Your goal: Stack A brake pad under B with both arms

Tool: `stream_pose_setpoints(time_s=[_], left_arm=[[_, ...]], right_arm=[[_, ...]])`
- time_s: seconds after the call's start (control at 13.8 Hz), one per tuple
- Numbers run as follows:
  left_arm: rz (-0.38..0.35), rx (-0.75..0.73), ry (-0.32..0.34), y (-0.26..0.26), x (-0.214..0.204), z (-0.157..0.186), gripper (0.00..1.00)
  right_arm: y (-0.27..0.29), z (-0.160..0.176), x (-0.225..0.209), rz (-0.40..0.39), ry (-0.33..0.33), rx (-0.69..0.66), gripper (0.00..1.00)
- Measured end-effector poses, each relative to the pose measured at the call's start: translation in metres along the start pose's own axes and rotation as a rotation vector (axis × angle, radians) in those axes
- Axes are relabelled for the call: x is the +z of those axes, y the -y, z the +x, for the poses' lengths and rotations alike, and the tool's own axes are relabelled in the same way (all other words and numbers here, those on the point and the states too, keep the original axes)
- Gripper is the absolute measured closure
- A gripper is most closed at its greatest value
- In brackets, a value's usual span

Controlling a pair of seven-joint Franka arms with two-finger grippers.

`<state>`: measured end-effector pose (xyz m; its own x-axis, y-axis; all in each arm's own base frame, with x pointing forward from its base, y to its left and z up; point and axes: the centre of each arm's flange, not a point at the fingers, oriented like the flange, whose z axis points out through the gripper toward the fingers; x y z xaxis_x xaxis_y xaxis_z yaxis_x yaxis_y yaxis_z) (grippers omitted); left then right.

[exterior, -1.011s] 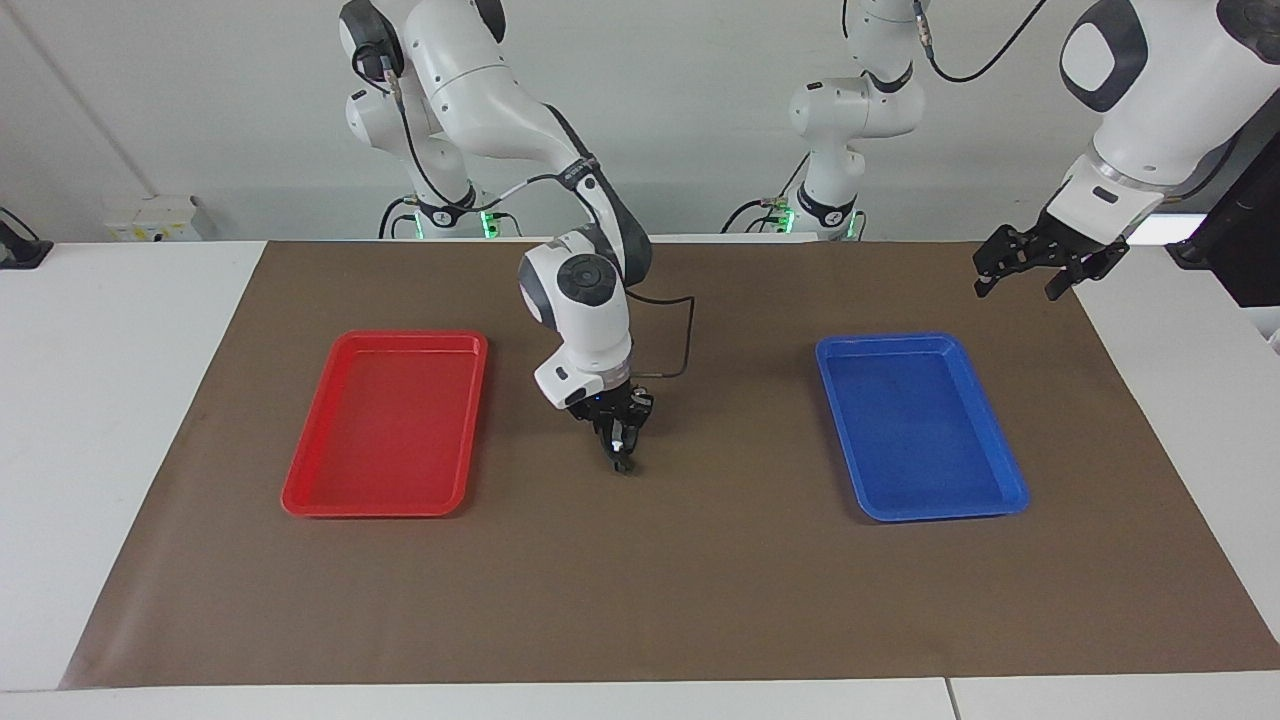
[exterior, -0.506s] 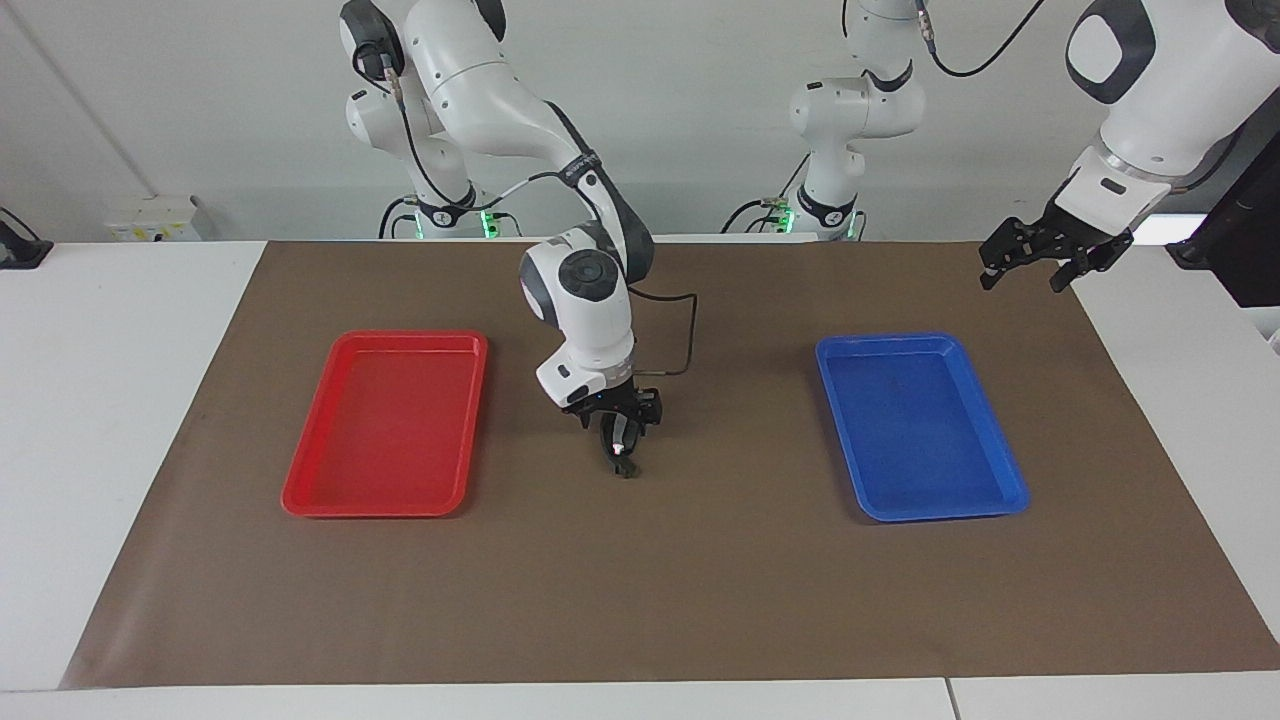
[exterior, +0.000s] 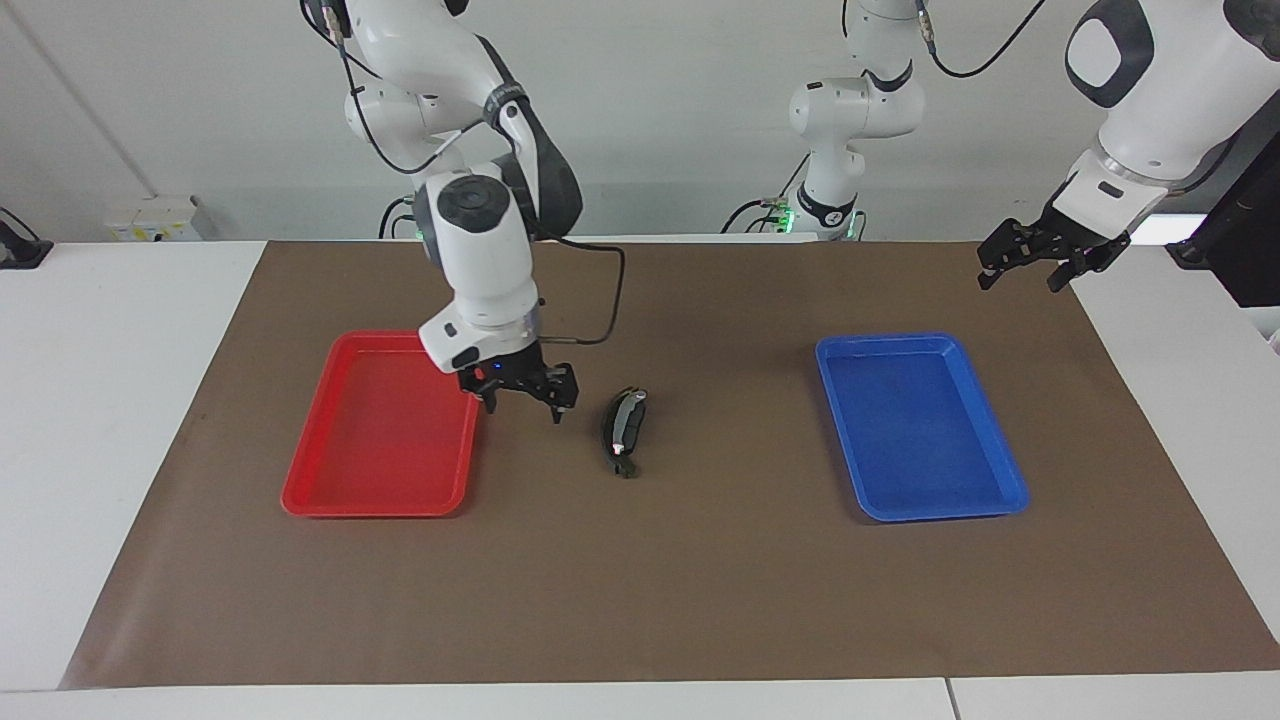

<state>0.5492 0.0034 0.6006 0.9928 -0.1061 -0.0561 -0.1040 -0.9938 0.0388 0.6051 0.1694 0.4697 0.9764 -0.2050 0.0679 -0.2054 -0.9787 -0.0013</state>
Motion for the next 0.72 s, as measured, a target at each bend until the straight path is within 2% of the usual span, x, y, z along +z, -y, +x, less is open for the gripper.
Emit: stream_pose_setpoints(time_s=[0.36, 0.58, 0.72], left_arm=[[0.0, 0.0, 0.0, 0.0, 0.0, 0.0, 0.0], [0.0, 0.0, 0.0, 0.0, 0.0, 0.0, 0.01], [0.0, 0.0, 0.0, 0.0, 0.0, 0.0, 0.0]], right_arm=[[-0.109, 0.003, -0.041, -0.05, 0.115, -0.056, 0.0], [-0.182, -0.011, -0.101, -0.044, 0.107, -0.067, 0.0], [-0.193, -0.026, -0.124, -0.045, 0.109, -0.06, 0.0]])
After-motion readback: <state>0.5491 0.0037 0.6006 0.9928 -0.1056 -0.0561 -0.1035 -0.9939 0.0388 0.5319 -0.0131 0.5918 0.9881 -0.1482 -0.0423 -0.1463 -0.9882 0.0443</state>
